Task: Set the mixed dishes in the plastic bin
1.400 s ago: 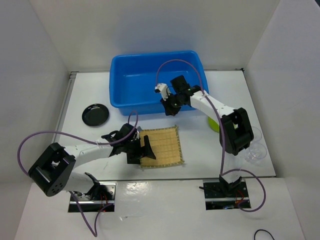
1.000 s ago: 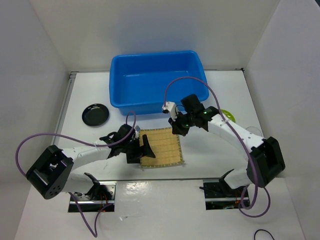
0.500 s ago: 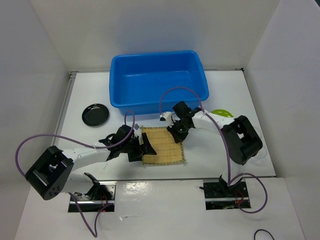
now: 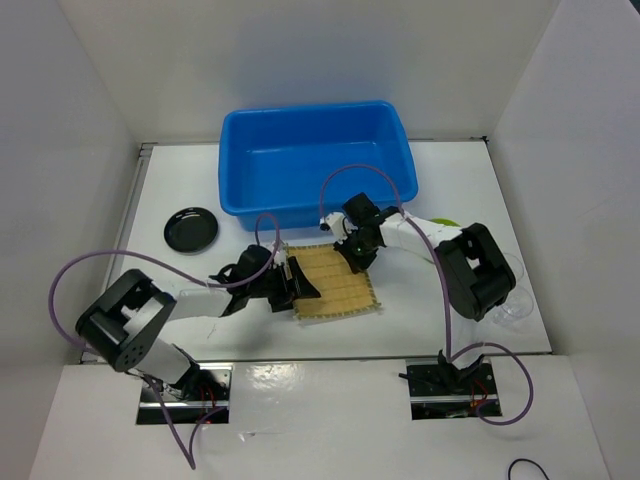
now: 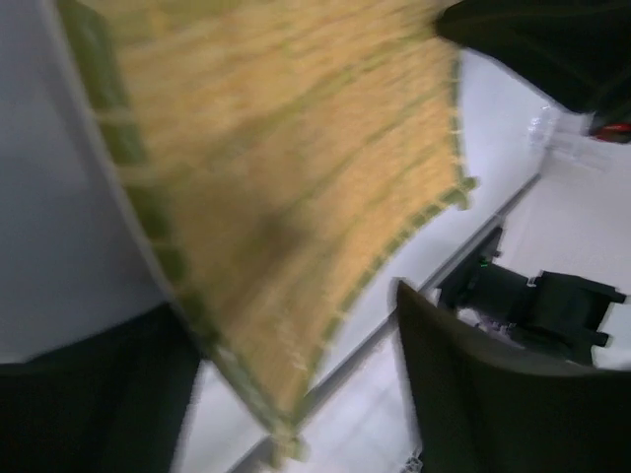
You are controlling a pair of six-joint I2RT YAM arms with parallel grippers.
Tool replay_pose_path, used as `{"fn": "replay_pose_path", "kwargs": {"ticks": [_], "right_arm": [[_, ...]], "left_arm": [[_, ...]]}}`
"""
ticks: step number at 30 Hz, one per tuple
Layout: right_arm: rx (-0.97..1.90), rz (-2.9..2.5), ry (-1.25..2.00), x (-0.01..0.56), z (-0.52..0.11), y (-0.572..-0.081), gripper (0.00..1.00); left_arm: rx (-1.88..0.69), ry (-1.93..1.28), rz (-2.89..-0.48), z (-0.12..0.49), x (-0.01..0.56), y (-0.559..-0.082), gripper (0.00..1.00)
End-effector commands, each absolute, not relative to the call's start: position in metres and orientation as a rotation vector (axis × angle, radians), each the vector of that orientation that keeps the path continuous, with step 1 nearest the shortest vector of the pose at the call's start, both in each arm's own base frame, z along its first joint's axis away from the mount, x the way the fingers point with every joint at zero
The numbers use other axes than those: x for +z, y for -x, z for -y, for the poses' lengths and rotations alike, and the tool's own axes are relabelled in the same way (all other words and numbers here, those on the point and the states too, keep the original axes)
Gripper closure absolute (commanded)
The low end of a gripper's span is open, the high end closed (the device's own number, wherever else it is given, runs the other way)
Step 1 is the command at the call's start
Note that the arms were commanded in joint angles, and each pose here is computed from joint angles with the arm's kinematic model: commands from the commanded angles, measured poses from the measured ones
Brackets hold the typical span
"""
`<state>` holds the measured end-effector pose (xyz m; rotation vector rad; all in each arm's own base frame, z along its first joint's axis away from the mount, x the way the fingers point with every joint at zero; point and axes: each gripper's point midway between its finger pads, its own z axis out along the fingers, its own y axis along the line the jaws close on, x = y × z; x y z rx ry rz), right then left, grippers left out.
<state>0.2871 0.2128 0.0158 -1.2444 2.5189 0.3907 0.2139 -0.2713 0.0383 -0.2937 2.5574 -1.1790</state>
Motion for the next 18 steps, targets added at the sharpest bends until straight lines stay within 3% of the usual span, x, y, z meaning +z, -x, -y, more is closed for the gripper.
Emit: {"fn": "replay_pose_path", "kwargs": {"ticks": [1, 3, 4, 6, 14, 18], "right_arm": [[0.425, -2.604, 1.303, -0.018, -0.213, -0.263, 1.00], [0.425, -2.604, 1.303, -0.018, -0.213, -0.263, 1.00], [0.425, -2.604, 1.303, -0.018, -0.213, -0.263, 1.00], [0.425, -2.604, 1.303, -0.018, -0.213, -0.263, 1.00], [0.446, -2.514, 1.340, 0.017, -0.218, -0.268, 1.00], [0.488, -2.311, 1.219, 0.094, -0.210, -0.288, 1.00]], "left_arm": [[-1.102, 0.260, -2.593, 0.270, 0.007, -0.217, 0.28], [-1.091, 0.251, -2.603, 0.269, 0.004, -0.216, 0.58], [-1.091, 0.251, -2.603, 0.269, 0.004, -0.216, 0.82], [-1.073, 0.261, -2.613, 0.267, 0.001, -0.216, 0.97], [-0.976, 0.257, -2.533, 0.257, 0.048, -0.223, 1.00], [-0.973, 0.211, -2.511, 0.249, 0.085, -0.211, 1.00]]}}
